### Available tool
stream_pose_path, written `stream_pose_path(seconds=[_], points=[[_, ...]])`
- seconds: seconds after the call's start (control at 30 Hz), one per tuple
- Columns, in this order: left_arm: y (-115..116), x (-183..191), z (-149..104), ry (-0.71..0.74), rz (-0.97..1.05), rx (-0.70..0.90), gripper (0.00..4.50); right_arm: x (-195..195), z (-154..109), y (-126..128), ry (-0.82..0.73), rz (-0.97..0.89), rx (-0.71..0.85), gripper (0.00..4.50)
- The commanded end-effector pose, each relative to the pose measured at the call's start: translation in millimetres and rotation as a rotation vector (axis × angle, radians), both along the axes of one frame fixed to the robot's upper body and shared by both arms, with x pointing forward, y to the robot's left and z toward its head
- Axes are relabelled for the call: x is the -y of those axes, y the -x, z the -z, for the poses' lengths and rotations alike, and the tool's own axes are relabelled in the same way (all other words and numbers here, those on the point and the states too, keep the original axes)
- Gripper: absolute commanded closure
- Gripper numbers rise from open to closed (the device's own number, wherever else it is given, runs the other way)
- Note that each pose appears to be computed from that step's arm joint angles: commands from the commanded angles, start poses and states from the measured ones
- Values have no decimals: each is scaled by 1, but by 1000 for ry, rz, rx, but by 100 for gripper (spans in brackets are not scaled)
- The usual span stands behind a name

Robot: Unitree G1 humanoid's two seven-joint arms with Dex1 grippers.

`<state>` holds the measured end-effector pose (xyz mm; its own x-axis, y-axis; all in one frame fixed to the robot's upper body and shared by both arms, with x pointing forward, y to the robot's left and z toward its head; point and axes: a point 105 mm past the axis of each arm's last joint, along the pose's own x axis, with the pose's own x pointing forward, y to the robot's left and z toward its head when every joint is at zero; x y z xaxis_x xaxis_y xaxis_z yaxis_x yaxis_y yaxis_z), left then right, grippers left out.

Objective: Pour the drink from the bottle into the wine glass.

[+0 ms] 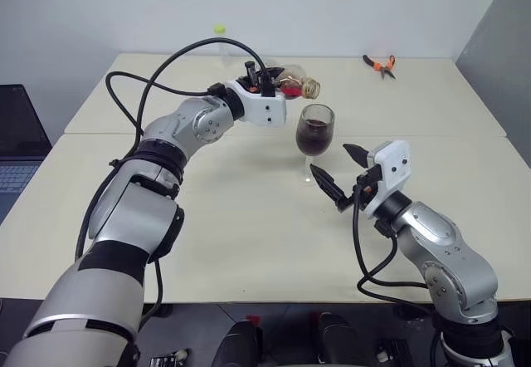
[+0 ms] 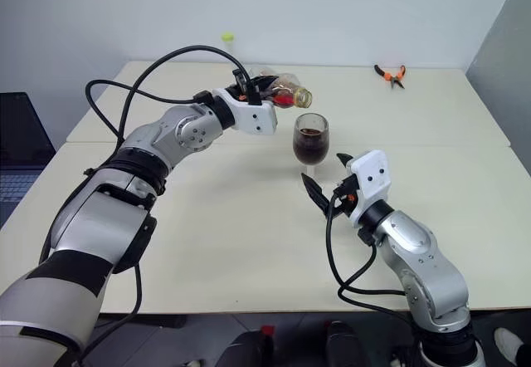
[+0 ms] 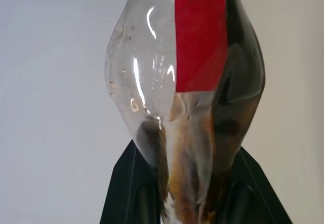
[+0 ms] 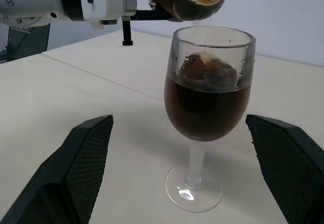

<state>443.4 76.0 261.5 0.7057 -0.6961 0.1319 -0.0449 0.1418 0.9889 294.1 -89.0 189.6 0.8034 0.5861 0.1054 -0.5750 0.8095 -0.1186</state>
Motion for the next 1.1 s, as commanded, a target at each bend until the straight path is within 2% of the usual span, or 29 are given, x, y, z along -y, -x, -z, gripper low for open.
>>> stream_pose_path(seconds=[0.03,0.13,0.2,0.27,0.37,0.5,0.6,0.73,1.0,1.1], points=[[1,-1,-27,297,35,-87,376,-6,-18,8,-3,-35,101,0],[-5,-11,-22,490,30,-233,376,-7,-17,9,6,-40,111,0],[-9,-23,-13,680,29,-354,377,-12,-14,17,27,-109,106,0],[-10,-33,-5,786,30,-416,378,-16,-13,26,35,-189,92,0],[-11,-59,18,973,-14,-503,378,-26,-14,44,25,-342,53,0],[-9,-91,53,1149,-119,-557,378,-35,-15,52,21,-431,24,0],[-5,-98,68,1154,-156,-565,378,-39,-16,50,17,-442,21,0],[2,-122,113,1245,-308,-593,378,-54,-16,43,25,-477,26,0],[3,-130,129,1259,-375,-564,378,-59,-15,34,44,-502,38,0],[6,-127,134,1268,-353,-572,275,-58,-14,33,52,-507,40,0]])
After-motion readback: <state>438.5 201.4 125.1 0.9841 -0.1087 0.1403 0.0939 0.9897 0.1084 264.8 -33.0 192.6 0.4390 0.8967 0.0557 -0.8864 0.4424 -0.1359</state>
